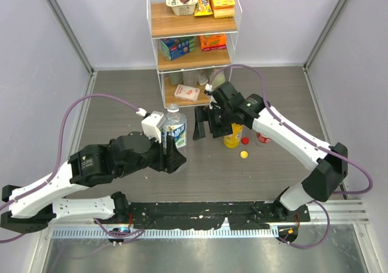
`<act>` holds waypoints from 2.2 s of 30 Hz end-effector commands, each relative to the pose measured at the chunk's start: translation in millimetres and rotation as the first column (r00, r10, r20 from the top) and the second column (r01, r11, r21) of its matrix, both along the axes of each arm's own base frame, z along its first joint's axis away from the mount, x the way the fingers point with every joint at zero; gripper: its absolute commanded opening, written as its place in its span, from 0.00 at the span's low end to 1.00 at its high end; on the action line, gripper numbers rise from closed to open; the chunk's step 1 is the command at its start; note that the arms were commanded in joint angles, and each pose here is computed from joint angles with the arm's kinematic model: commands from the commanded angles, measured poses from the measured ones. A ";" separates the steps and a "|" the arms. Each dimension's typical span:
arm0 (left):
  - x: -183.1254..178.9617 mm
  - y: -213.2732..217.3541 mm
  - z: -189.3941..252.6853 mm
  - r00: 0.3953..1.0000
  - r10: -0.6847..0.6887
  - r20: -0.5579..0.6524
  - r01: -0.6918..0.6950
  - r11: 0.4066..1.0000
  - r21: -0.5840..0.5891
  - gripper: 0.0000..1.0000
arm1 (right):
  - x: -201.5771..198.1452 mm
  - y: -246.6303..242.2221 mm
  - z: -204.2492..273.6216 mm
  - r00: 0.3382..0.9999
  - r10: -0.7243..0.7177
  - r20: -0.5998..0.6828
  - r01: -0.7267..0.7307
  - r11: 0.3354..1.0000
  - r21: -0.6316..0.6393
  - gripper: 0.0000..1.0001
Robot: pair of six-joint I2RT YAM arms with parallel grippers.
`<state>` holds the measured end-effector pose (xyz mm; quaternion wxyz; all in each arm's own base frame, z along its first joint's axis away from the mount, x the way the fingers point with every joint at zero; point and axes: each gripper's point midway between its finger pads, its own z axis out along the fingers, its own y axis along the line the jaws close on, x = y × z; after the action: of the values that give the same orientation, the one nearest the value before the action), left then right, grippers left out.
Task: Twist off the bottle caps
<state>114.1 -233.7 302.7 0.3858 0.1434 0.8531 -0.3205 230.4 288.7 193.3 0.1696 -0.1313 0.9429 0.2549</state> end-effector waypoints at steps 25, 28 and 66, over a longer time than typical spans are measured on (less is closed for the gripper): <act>-30.9 -67.3 25.6 0.953 -0.302 -0.006 0.297 0.942 -0.156 0.00 | -56.9 3.2 279.0 0.868 0.194 0.456 -0.489 0.487 0.724 0.91; -28.8 -74.0 27.9 0.951 -0.309 0.004 0.306 0.940 -0.151 0.00 | -54.1 4.4 271.9 0.876 0.201 0.438 -0.476 0.508 0.718 0.88; -16.5 -81.3 38.5 0.961 -0.272 0.050 0.276 0.948 -0.160 0.91 | -61.4 6.9 233.3 0.847 0.311 0.431 -0.530 0.561 0.635 0.01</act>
<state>87.6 -314.3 305.6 0.3124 0.2499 0.8181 -0.4131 173.8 296.1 415.1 0.2523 -0.2893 0.6784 0.6264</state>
